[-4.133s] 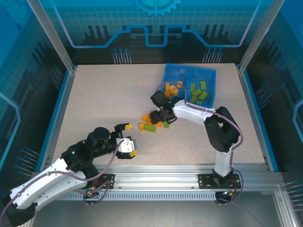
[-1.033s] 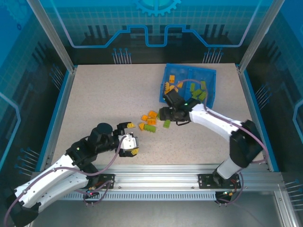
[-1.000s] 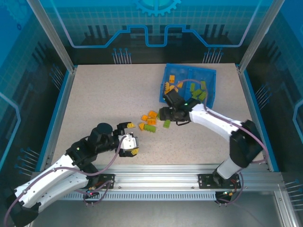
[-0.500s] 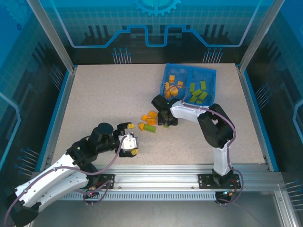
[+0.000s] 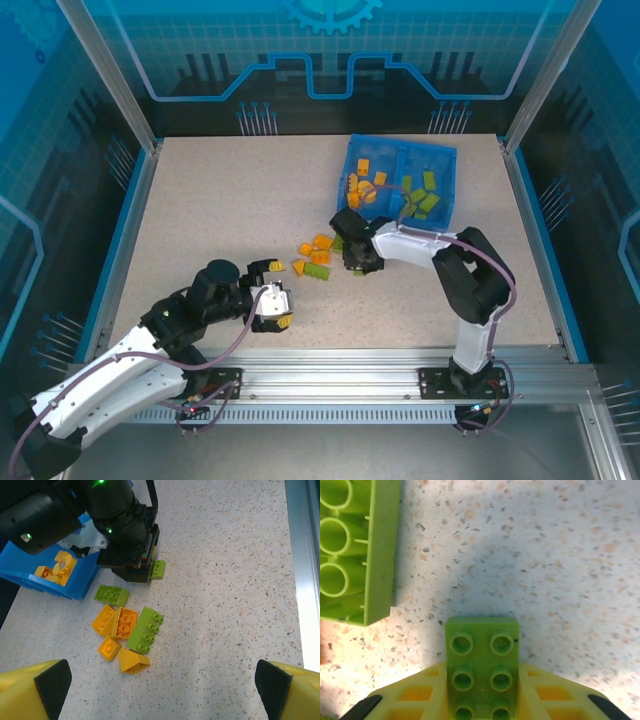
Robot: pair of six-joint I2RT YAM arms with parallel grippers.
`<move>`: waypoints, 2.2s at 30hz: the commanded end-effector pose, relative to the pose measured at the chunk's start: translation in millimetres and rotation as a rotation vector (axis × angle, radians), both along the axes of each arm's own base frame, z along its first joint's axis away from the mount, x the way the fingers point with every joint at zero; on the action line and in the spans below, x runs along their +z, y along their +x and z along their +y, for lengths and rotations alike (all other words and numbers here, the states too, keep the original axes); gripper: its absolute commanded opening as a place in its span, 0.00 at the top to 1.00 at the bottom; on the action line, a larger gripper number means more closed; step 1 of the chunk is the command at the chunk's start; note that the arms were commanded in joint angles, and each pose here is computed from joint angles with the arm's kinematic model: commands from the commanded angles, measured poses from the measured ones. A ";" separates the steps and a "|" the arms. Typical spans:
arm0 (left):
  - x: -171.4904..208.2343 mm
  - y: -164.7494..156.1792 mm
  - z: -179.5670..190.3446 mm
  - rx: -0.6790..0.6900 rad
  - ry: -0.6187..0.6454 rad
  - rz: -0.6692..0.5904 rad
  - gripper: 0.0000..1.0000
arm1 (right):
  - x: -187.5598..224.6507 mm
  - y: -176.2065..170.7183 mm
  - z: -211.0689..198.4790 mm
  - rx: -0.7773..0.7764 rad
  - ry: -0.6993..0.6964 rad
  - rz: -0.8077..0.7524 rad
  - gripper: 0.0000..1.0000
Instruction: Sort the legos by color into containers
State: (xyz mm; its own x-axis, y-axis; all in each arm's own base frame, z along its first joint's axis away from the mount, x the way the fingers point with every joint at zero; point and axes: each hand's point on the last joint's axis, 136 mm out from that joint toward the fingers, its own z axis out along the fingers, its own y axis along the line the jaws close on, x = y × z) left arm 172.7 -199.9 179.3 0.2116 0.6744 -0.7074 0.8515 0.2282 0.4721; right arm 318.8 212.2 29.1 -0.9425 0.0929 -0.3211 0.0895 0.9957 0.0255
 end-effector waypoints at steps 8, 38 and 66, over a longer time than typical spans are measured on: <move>6.6 -2.1 -2.1 -0.022 -0.022 -0.007 0.01 | 127.7 36.8 -56.3 -0.052 0.011 -0.355 0.66; 7.0 0.9 1.4 0.001 -0.022 -0.032 0.01 | 91.8 251.9 -197.5 -0.211 -0.131 -0.304 0.48; 5.9 -0.8 -3.2 -0.023 -0.028 -0.013 0.01 | 118.9 35.0 17.4 0.200 0.310 -0.167 0.41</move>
